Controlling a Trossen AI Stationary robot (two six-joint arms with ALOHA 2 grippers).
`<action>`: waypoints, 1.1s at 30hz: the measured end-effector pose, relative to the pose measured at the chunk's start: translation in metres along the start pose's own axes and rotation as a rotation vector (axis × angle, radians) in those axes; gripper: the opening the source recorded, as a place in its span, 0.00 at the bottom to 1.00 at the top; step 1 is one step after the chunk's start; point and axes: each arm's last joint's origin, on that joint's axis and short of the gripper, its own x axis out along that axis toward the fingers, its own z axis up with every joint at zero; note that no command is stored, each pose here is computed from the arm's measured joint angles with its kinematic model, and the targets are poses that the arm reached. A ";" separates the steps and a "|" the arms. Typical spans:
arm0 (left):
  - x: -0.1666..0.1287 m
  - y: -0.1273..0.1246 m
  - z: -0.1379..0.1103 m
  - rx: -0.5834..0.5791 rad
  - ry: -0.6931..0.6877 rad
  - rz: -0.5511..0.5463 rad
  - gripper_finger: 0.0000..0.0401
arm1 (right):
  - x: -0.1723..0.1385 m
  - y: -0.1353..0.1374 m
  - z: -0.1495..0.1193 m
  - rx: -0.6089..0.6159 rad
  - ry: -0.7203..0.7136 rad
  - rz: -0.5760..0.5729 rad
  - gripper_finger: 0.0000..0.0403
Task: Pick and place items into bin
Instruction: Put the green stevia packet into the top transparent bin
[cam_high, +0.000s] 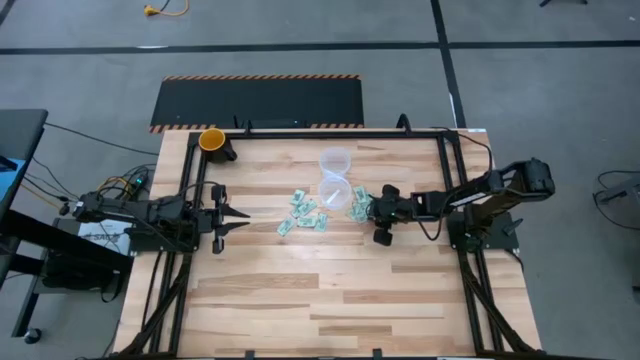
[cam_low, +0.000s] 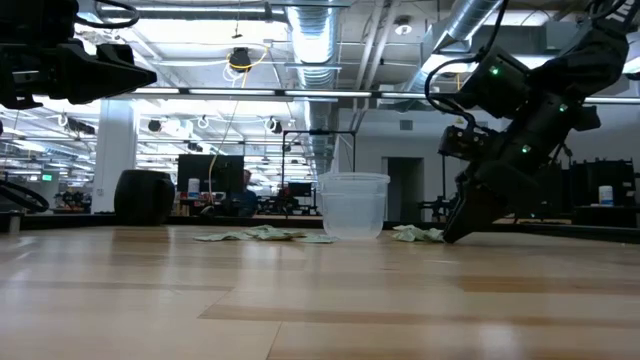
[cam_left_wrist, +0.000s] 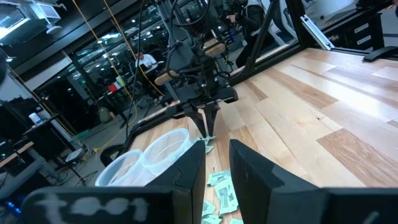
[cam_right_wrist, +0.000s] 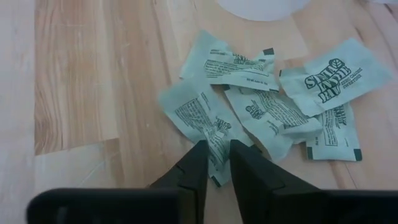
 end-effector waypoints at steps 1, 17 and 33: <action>0.000 0.000 0.000 0.000 0.000 0.000 0.15 | 0.000 0.000 0.000 0.000 0.000 0.001 0.11; 0.000 0.000 0.000 0.000 0.000 0.000 0.15 | -0.002 0.009 0.016 -0.050 -0.014 0.120 0.01; 0.000 0.000 0.000 0.000 0.000 0.000 0.15 | -0.026 0.021 0.079 -0.285 0.054 0.141 0.00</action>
